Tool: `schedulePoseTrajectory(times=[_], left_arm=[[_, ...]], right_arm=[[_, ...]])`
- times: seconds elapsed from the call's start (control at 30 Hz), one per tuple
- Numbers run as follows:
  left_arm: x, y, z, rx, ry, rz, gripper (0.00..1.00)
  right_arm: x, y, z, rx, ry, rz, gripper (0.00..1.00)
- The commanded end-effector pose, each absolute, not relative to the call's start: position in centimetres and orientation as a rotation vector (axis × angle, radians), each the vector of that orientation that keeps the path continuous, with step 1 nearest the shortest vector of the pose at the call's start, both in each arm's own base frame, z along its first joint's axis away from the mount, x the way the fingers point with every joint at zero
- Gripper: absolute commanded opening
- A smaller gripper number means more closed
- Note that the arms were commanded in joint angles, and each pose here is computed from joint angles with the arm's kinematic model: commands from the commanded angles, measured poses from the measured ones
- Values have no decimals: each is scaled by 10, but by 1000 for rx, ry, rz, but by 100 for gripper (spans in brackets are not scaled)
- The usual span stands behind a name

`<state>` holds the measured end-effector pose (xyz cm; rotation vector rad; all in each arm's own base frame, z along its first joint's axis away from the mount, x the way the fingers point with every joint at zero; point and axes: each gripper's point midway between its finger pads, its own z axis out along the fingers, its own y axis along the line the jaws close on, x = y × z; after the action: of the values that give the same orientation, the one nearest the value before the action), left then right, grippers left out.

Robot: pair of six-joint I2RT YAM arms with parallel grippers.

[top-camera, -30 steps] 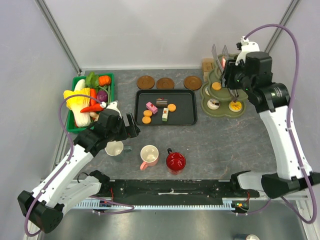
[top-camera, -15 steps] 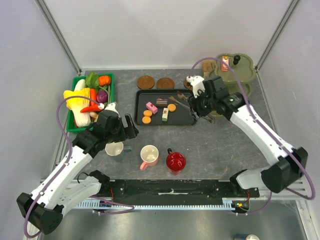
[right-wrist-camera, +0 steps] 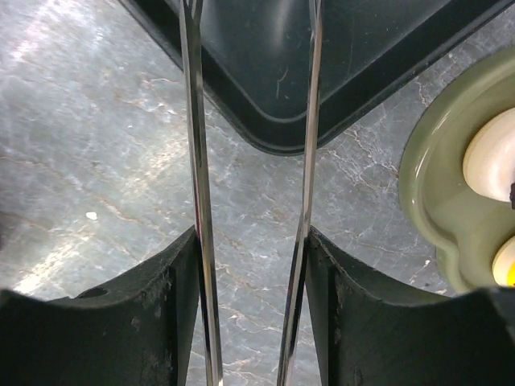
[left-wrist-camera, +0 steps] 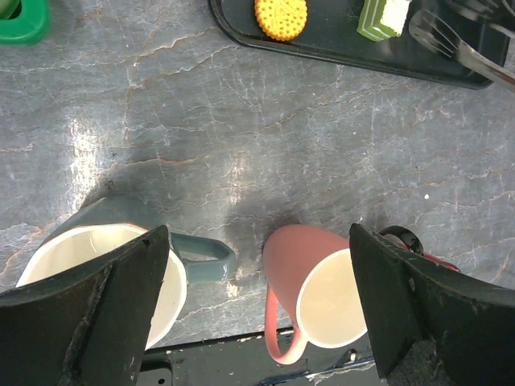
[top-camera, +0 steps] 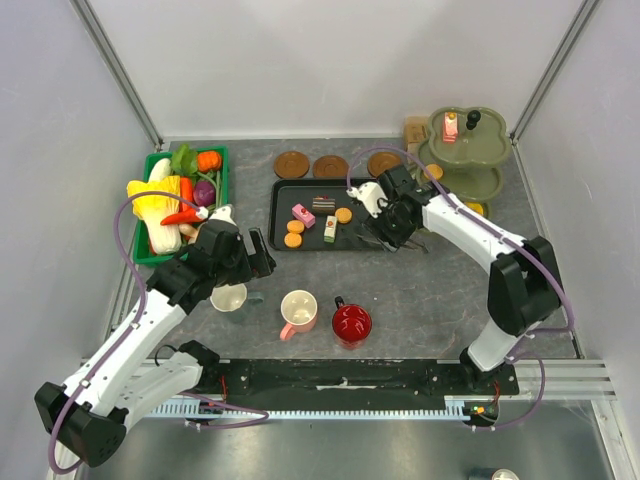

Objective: Serve the afternoon tea

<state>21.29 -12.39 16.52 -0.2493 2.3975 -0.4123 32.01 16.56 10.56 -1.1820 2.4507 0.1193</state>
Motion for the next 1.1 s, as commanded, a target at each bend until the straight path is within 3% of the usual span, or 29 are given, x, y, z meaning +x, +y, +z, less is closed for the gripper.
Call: schedulePoseTrajectory(times=[0.0, 0.4, 0.83, 1.07], left_arm=[[221, -122, 179, -289, 2350, -406, 99], [222, -121, 179, -283, 2351, -389, 99], [224, -119, 180, -290, 2341, -378, 99], [222, -118, 181, -292, 2339, -380, 99]], right_arm=[[345, 166, 113, -1211, 2400, 26, 59], [381, 177, 105, -1219, 2398, -24, 61], [384, 183, 87, -1198, 2458, -9, 60], [390, 186, 88, -1133, 2465, 3, 50]])
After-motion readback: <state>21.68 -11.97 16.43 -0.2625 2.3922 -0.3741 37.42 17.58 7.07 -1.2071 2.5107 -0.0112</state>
